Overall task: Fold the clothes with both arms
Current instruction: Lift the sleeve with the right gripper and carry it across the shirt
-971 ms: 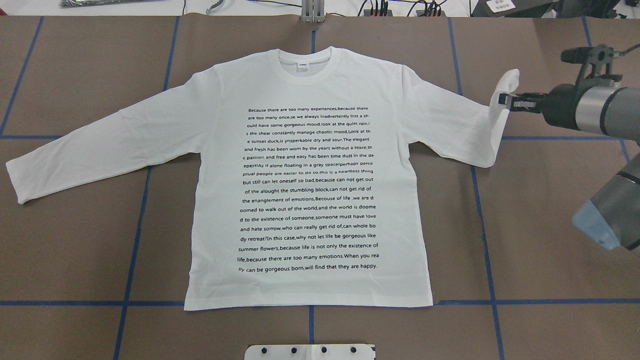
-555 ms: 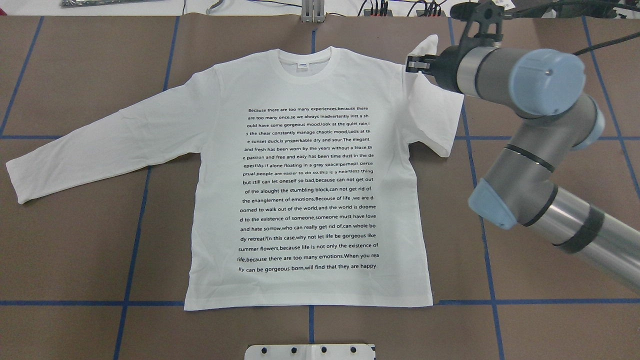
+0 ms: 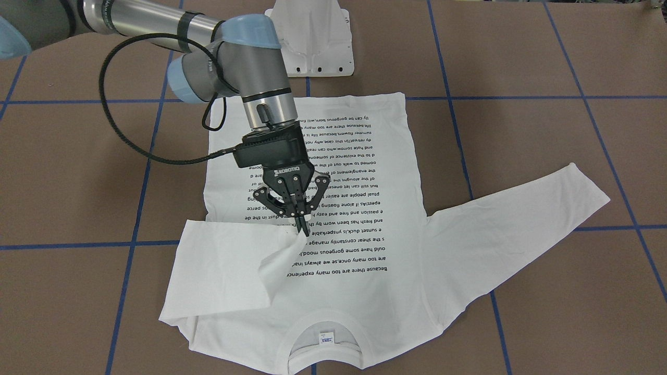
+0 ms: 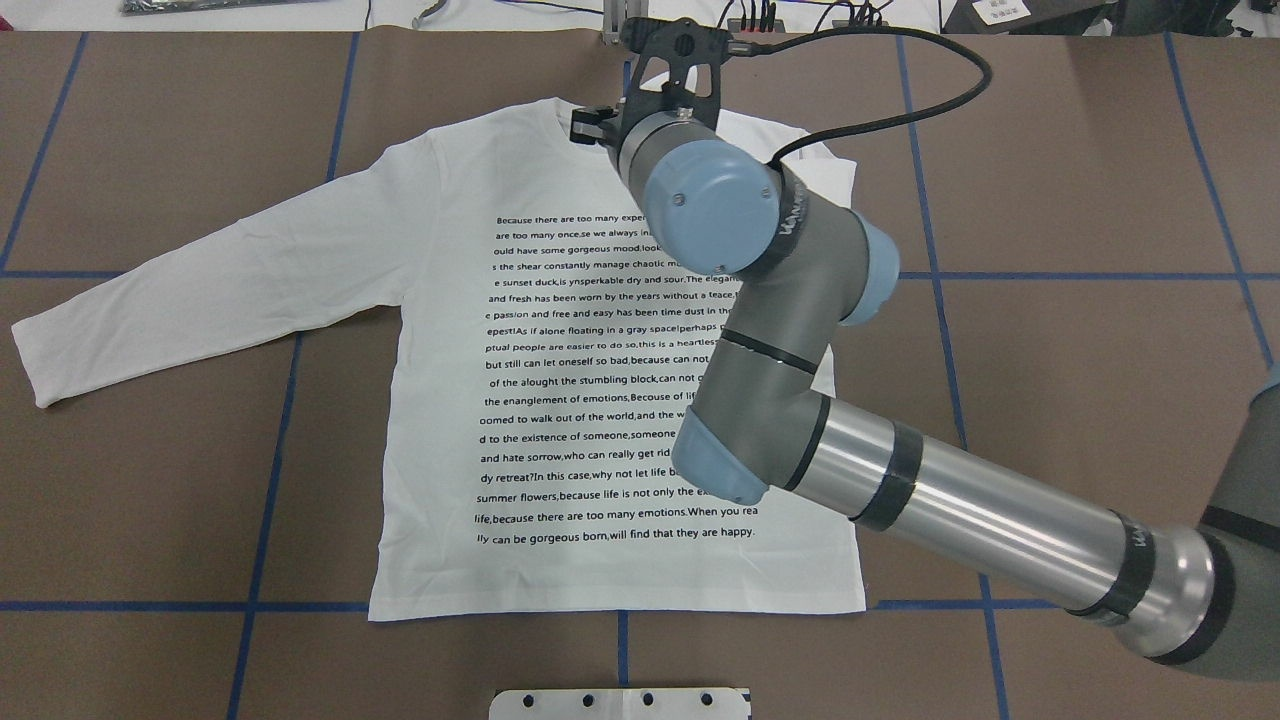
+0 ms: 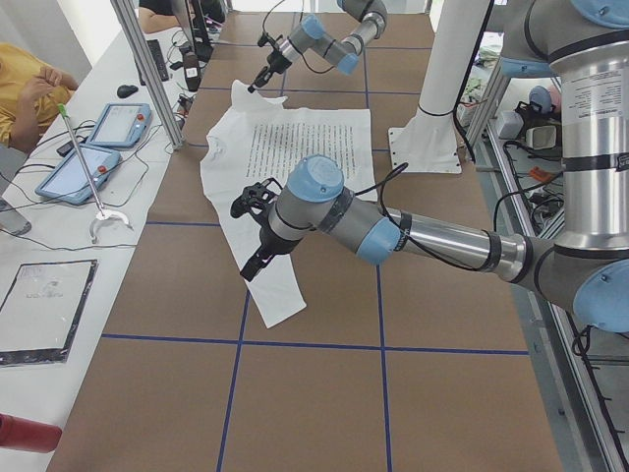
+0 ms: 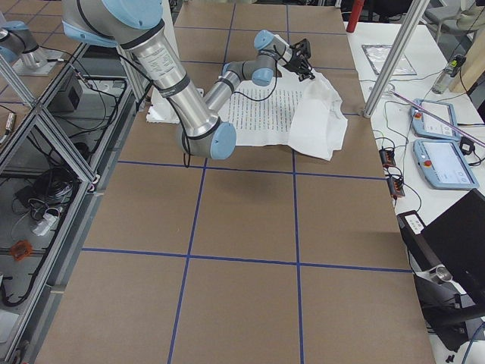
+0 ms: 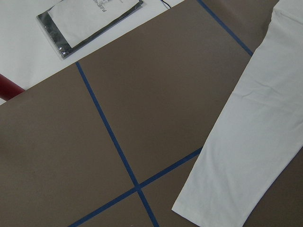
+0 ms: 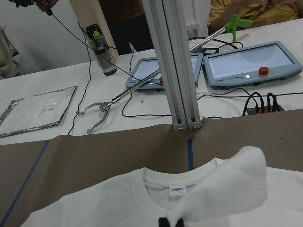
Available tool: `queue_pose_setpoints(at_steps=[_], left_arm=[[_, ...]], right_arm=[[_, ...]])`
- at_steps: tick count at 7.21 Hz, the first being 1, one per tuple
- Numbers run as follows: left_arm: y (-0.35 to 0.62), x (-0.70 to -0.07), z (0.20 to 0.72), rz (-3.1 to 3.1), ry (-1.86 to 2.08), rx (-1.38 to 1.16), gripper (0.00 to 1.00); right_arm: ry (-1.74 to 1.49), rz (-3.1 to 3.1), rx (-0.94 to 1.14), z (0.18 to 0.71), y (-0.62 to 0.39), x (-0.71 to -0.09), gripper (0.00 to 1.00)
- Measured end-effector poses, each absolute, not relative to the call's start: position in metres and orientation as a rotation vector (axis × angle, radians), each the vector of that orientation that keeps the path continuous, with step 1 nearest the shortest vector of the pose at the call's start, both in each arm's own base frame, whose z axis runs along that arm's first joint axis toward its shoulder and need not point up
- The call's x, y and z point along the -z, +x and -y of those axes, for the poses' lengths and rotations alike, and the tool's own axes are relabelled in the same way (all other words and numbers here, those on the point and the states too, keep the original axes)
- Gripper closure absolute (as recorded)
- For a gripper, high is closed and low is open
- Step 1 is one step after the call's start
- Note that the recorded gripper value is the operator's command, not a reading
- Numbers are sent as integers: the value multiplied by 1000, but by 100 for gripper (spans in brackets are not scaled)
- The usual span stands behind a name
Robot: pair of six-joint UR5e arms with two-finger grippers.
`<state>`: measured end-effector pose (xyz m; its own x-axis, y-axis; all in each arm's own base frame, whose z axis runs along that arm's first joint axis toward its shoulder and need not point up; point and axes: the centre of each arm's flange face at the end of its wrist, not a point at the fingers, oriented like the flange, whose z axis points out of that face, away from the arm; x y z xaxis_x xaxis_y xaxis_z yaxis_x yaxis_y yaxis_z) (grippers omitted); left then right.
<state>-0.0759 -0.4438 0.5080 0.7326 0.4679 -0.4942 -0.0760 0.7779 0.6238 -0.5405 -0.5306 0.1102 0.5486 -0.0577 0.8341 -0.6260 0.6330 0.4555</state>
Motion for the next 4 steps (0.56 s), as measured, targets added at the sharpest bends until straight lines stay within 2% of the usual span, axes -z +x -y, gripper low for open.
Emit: queue_pose_setpoints(at_steps=[4], left_arm=[[-76, -520, 447, -692, 609, -317, 0]], right_arm=[[831, 888, -324, 494, -651, -75, 100]])
